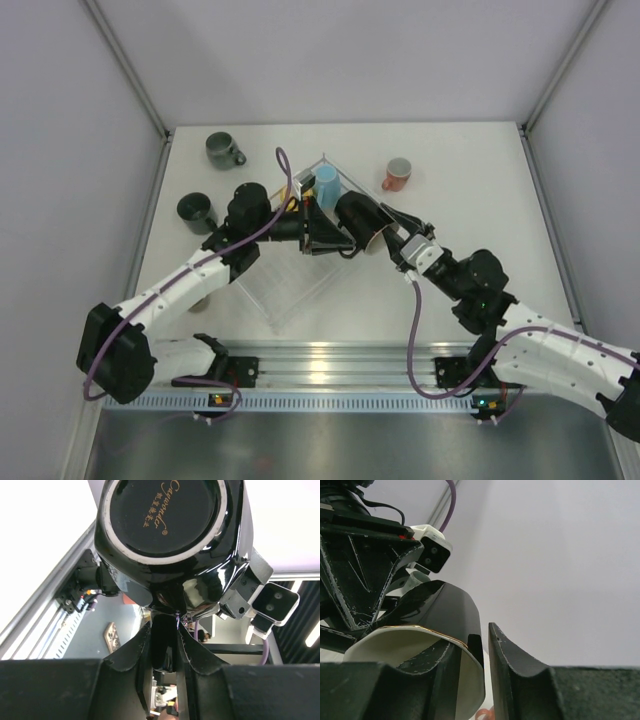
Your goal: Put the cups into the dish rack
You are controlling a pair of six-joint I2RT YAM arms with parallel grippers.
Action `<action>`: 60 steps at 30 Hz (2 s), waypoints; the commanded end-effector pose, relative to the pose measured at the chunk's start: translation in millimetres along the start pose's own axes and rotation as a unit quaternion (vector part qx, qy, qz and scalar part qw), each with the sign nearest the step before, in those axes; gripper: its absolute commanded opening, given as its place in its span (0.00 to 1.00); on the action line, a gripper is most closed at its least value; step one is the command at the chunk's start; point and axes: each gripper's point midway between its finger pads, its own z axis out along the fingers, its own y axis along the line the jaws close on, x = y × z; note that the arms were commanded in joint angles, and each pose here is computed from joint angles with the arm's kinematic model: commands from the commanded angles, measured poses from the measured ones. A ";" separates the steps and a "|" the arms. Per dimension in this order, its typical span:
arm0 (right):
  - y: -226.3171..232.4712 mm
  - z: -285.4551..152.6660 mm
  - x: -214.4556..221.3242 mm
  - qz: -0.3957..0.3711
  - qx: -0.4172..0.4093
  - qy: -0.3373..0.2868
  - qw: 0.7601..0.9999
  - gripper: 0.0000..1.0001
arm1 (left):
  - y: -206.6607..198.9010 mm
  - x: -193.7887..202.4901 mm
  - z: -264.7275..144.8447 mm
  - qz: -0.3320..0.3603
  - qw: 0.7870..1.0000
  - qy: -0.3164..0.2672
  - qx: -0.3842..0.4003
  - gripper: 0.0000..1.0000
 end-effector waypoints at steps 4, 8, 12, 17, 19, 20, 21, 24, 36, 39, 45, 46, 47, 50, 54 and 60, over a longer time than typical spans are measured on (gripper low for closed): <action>-15.8 -5.4 -27.2 0.021 0.035 -0.045 0.998 0.34 | -29.1 -11.6 -7.0 0.109 0.992 -0.054 0.022 0.00; -13.4 -11.6 -23.2 0.030 0.035 -0.040 0.998 0.40 | -30.1 -20.8 -10.4 0.129 0.988 -0.081 0.001 0.00; -8.3 -17.1 -16.2 0.034 0.028 -0.028 0.999 0.44 | -27.4 -28.8 -16.2 0.157 0.981 -0.107 -0.022 0.00; 0.9 -26.5 -7.8 0.048 0.016 -0.015 0.999 0.48 | -6.6 -44.9 -27.3 0.170 0.969 -0.154 -0.090 0.00; -4.0 -31.7 -6.6 0.052 0.030 -0.011 0.998 0.48 | -1.0 -52.6 -34.1 0.197 0.958 -0.173 -0.118 0.00; -3.2 -33.7 -4.9 0.054 0.030 -0.009 0.998 0.48 | 9.5 -55.8 -39.1 0.192 0.953 -0.183 -0.147 0.00; -3.0 -36.0 -4.2 0.054 0.030 -0.007 0.998 0.48 | 11.9 -65.4 -45.2 0.212 0.941 -0.206 -0.168 0.00; -7.3 -39.2 -6.2 0.053 0.037 -0.007 0.998 0.48 | 29.5 -80.4 -62.4 0.224 0.913 -0.243 -0.239 0.00; -18.6 -43.0 -3.7 0.048 0.066 0.002 0.997 0.48 | 77.0 -99.4 -101.5 0.253 0.844 -0.273 -0.386 0.00; -18.7 -43.1 -2.8 0.048 0.069 0.002 0.996 0.48 | 83.8 -103.8 -109.0 0.265 0.826 -0.279 -0.412 0.00; -23.4 -44.6 -2.6 0.048 0.079 0.004 0.996 0.48 | 91.7 -101.0 -107.6 0.285 0.810 -0.271 -0.436 0.00; -23.5 -45.0 -3.3 0.049 0.080 0.004 0.996 0.48 | 93.5 -101.1 -107.8 0.286 0.808 -0.269 -0.439 0.00; -23.7 -45.4 -3.2 0.049 0.081 0.003 0.995 0.49 | 95.0 -99.5 -106.2 0.288 0.807 -0.267 -0.442 0.00; -24.8 -46.4 -3.4 0.050 0.083 0.004 0.995 0.48 | 100.6 -93.7 -102.7 0.288 0.806 -0.263 -0.447 0.00; -25.1 -47.2 -3.6 0.052 0.084 0.004 0.995 0.48 | 109.1 -87.7 -100.7 0.287 0.802 -0.258 -0.456 0.00; -28.0 -48.8 -5.4 0.053 0.088 0.004 0.995 0.48 | 123.7 -78.3 -97.2 0.281 0.800 -0.249 -0.468 0.00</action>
